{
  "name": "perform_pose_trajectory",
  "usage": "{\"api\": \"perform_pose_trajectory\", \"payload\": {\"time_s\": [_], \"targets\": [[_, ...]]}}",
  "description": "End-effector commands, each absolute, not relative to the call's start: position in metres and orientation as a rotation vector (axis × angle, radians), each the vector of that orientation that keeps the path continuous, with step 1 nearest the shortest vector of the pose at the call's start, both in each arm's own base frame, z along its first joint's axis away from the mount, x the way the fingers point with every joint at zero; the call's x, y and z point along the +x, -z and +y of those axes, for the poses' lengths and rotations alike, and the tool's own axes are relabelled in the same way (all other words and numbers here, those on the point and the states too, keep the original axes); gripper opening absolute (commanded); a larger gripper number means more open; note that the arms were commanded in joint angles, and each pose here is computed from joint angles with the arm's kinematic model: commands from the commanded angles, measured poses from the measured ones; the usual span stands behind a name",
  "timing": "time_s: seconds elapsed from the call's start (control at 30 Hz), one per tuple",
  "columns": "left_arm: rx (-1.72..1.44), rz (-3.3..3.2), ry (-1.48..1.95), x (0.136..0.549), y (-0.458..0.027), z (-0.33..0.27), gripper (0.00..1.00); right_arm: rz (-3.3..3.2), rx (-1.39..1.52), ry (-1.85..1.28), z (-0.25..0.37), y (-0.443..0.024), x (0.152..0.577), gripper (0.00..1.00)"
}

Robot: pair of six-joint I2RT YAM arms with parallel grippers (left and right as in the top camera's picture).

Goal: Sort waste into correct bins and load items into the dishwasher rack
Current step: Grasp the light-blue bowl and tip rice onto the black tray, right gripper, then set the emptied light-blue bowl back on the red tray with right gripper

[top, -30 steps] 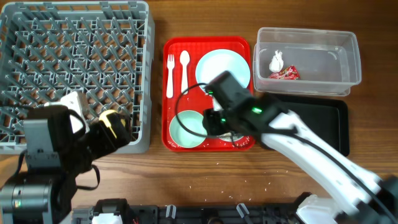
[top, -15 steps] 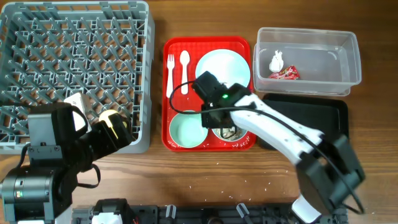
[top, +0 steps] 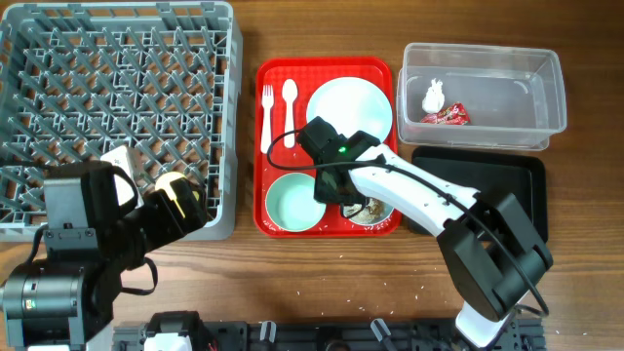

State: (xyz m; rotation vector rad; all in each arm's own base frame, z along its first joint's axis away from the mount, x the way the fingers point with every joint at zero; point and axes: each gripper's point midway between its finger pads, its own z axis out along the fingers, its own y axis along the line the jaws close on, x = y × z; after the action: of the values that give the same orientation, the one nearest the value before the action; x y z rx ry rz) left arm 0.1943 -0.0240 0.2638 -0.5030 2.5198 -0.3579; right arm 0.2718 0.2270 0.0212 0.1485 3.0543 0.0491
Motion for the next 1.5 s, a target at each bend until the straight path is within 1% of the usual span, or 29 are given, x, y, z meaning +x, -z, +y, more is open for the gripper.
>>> {"api": "perform_pose_trajectory", "payload": {"time_s": [0.0,0.07,0.1,0.17,0.23,0.33,0.4,0.47,0.53,0.6,0.63,0.7,0.77,0.87,0.97,1.07,1.1,1.13,1.17,1.2,1.23,1.27,1.33,1.37,1.4,1.43,1.47], "targets": [[-0.476,2.516,0.370,0.195,-0.267,-0.027,1.00,3.095,0.212,-0.020,0.220,-0.017,0.263,0.04],[-0.476,2.516,0.370,0.195,-0.267,-0.027,1.00,3.047,0.226,-0.085,0.214,-0.043,0.270,0.04],[-0.476,2.516,0.370,0.195,-0.267,-0.027,1.00,2.983,0.183,-0.198,0.211,-0.078,0.277,0.04],[-0.475,2.516,0.370,0.195,-0.267,-0.027,1.00,2.892,0.132,-0.397,0.208,-0.125,0.282,0.04],[-0.476,2.516,0.370,0.195,-0.267,-0.027,1.00,2.775,0.103,-0.579,0.190,-0.176,0.284,0.04],[-0.476,2.516,0.370,0.195,-0.267,-0.027,1.00,2.684,0.021,-0.732,0.149,-0.215,0.276,0.04],[-0.476,2.516,0.370,0.195,-0.267,-0.027,1.00,2.671,-0.015,-0.799,0.124,-0.220,0.272,0.04],[-0.476,2.516,0.370,0.195,-0.267,-0.027,1.00,2.614,-0.081,-0.979,0.105,-0.219,0.269,0.04],[-0.476,2.516,0.370,0.195,-0.267,-0.027,1.00,2.544,-0.077,-1.129,0.089,-0.208,0.268,0.04],[-0.476,2.516,0.370,0.195,-0.267,-0.027,1.00,2.491,-0.040,-1.261,0.074,-0.178,0.265,0.04],[-0.476,2.516,0.370,0.195,-0.267,-0.027,1.00,2.410,-0.080,-1.342,0.073,-0.168,0.264,0.04],[-0.476,2.516,0.370,0.195,-0.267,-0.027,1.00,2.234,-0.051,-1.516,0.072,-0.159,0.273,0.04],[-0.476,2.516,0.370,0.195,-0.267,-0.027,1.00,2.131,-0.053,-1.593,0.069,-0.155,0.279,0.04],[-0.476,2.516,0.370,0.195,-0.267,-0.027,1.00,2.000,-0.080,-1.601,0.061,-0.169,0.284,0.05],[-0.476,2.516,0.370,0.195,-0.267,-0.027,1.00,2.041,-0.034,-1.536,0.046,-0.160,0.285,0.05],[-0.476,2.516,0.370,0.195,-0.267,-0.027,1.00,2.017,-0.021,-1.539,0.043,-0.164,0.280,0.05],[-0.476,2.516,0.370,0.195,-0.267,-0.027,1.00,2.004,-0.089,-1.498,0.044,-0.164,0.278,0.04],[-0.476,2.516,0.370,0.195,-0.267,-0.027,1.00,2.005,-0.072,-1.508,0.043,-0.164,0.278,0.04],[-0.476,2.516,0.370,0.195,-0.267,-0.027,1.00,1.961,-0.027,-1.568,0.046,-0.174,0.276,0.05],[-0.476,2.516,0.370,0.195,-0.267,-0.027,1.00,2.011,-0.113,-1.488,0.046,-0.164,0.273,0.04],[-0.475,2.516,0.370,0.195,-0.267,-0.027,1.00,2.067,-0.071,-1.486,0.043,-0.155,0.275,0.04],[-0.476,2.516,0.370,0.195,-0.267,-0.027,1.00,2.073,0.022,-1.543,0.042,-0.157,0.278,0.04],[-0.476,2.516,0.370,0.195,-0.267,-0.027,1.00,2.049,-0.040,-1.511,0.043,-0.160,0.276,0.04],[-0.476,2.516,0.370,0.195,-0.267,-0.027,1.00,2.045,0.034,-1.559,0.042,-0.163,0.278,0.04],[-0.476,2.516,0.370,0.195,-0.267,-0.027,1.00,1.960,-0.026,-1.562,0.046,-0.177,0.274,0.04],[-0.475,2.516,0.370,0.195,-0.267,-0.027,1.00,1.994,-0.095,-1.488,0.044,-0.169,0.274,0.04],[-0.476,2.516,0.370,0.195,-0.267,-0.027,1.00,2.028,0.036,-1.559,0.041,-0.168,0.279,0.04]]}}
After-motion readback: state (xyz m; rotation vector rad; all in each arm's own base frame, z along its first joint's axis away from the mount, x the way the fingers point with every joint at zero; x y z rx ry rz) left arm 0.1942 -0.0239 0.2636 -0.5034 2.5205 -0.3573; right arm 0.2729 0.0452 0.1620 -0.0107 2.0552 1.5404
